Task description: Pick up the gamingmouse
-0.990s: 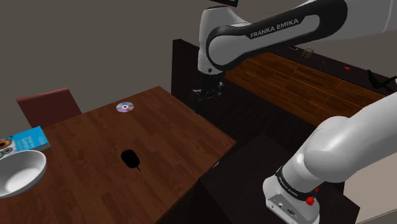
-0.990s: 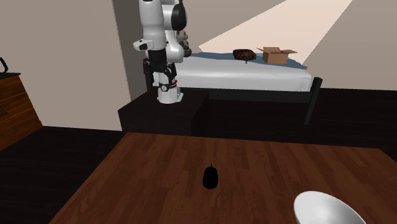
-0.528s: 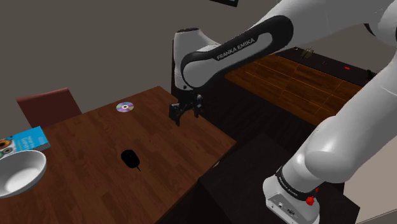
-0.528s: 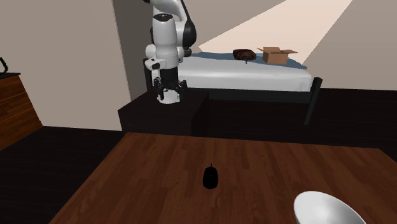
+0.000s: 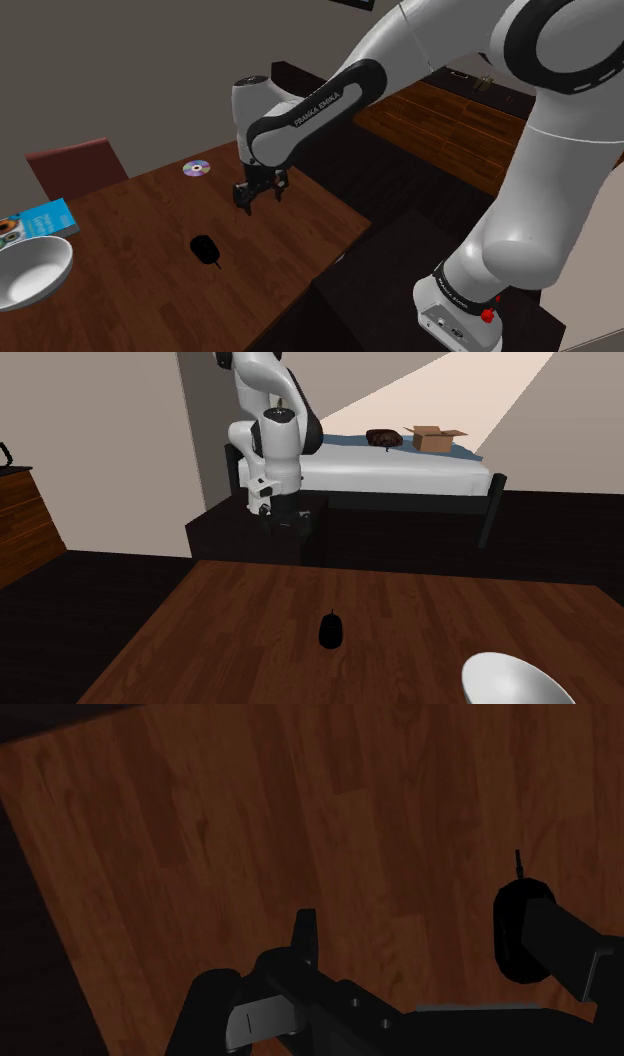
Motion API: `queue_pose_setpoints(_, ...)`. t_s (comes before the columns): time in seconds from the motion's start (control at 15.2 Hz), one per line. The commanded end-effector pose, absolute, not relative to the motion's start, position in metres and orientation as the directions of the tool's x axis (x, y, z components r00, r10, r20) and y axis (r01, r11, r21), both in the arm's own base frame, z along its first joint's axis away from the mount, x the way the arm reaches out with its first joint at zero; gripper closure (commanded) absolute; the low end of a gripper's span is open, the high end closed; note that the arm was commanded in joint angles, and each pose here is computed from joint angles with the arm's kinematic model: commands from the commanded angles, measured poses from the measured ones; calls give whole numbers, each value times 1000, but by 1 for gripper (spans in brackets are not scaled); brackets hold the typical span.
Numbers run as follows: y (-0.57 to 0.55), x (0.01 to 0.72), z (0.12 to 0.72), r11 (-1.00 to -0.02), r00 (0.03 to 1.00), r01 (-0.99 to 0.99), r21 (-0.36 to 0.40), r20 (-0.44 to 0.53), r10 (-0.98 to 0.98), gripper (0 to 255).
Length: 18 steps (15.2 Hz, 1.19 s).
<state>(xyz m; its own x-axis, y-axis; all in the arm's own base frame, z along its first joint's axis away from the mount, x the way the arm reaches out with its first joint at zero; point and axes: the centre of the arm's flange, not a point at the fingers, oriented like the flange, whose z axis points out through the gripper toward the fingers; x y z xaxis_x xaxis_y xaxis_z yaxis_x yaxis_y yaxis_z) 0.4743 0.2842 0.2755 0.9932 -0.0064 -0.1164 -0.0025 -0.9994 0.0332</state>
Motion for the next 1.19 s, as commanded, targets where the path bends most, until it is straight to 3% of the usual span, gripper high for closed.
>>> queue_pose_setpoints(0.0, 303, 483, 255, -999, 993, 1, 34, -116, -3, 0)
queue_pose_setpoints(1.12, 440, 561, 110, -999, 993, 27, 47, -113, 22, 0)
